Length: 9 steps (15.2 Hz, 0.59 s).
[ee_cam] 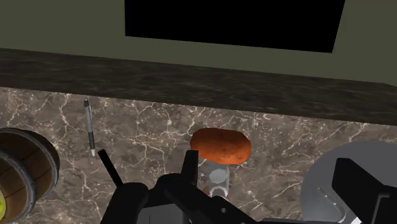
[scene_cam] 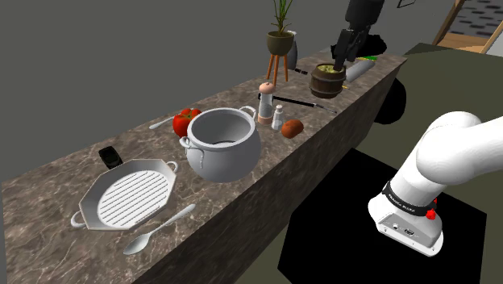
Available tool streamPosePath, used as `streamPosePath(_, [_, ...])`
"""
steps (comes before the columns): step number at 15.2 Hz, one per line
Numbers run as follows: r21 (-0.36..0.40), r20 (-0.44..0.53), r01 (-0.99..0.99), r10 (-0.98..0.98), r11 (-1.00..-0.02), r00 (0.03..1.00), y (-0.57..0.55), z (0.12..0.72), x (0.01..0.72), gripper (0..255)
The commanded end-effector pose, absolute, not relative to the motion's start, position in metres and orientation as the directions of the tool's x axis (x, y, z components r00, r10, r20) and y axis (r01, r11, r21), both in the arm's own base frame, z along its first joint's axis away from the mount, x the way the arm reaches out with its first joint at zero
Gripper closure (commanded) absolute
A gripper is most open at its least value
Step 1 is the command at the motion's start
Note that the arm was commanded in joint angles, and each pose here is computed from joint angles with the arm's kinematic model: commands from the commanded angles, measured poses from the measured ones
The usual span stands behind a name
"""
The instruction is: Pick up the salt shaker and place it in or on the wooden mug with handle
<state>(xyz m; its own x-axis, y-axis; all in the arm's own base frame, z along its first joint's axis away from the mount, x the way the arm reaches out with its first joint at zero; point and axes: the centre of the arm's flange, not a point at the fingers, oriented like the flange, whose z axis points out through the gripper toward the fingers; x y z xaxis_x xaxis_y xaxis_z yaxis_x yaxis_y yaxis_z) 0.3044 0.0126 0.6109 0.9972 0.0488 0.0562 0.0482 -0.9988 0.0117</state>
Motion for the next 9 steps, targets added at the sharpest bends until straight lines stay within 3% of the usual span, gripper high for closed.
streamPosePath(1, [0.012, 0.056, 0.048, 0.049, -0.999, 0.997, 0.013, 0.611, 0.304, 0])
streamPosePath(9, [-0.035, 0.122, 0.049, 0.045, -0.998, 0.992, -0.003, 0.525, 0.357, 0])
